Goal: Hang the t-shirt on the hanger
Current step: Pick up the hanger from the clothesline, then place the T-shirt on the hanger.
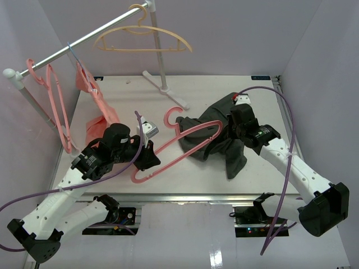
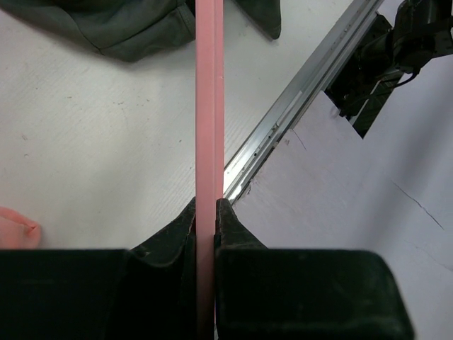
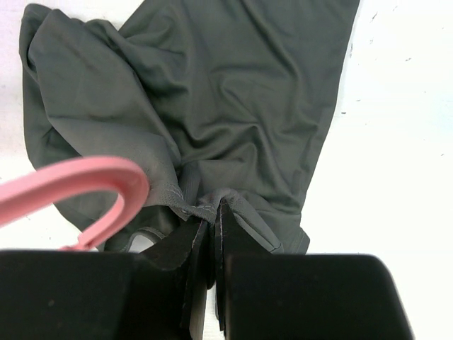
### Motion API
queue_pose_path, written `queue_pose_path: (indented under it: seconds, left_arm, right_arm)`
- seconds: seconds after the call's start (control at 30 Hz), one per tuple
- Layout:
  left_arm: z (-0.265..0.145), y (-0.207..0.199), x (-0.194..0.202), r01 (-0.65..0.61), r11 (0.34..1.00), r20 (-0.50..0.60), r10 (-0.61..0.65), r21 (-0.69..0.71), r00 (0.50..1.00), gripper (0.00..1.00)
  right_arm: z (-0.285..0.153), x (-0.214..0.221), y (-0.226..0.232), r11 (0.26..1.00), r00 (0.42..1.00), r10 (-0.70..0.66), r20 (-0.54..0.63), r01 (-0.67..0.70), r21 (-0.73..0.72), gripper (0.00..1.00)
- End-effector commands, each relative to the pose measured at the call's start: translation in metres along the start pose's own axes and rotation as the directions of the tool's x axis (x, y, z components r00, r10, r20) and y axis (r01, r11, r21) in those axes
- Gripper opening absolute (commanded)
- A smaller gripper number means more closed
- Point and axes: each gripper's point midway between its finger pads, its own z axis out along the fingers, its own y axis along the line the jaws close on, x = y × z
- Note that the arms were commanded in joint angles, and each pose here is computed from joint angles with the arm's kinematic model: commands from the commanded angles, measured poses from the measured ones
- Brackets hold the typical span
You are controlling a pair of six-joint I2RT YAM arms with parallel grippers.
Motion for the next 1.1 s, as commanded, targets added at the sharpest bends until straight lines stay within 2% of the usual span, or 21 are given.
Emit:
queue_pose_path:
  seconds: [0.0,0.27,0.57,1.07]
  left_arm:
    - [-0.012,-0.020,-0.015,-0.054,0.995,0.063,0.049,0.078,0.997,0.00]
    - [-0.019,-0.025,-0.012,-0.063,0.993,0.081,0.055,0.095,0.995,0.00]
    - [-0.006,-0.017,-0.013,-0.049,0.995,0.053,0.044,0.085,0.998,0.00]
    - [0.004,-0.018,-0.015,-0.115,0.988,0.077,0.107,0.104,0.991,0.00]
  right_arm:
    - [-0.012,-0.027,-0.001,1.000,0.998,0.016,0.063,-0.015,-0.020,0.08]
    - [-0.012,-0.030,-0.005,1.000,0.998,0.025,0.058,-0.024,-0.020,0.08]
    - [-0.026,-0.036,-0.005,0.999,0.996,0.025,0.082,-0.022,-0.045,0.08]
    - [-0.036,-0.043,0.006,0.993,0.996,0.007,0.094,0.004,-0.116,0.08]
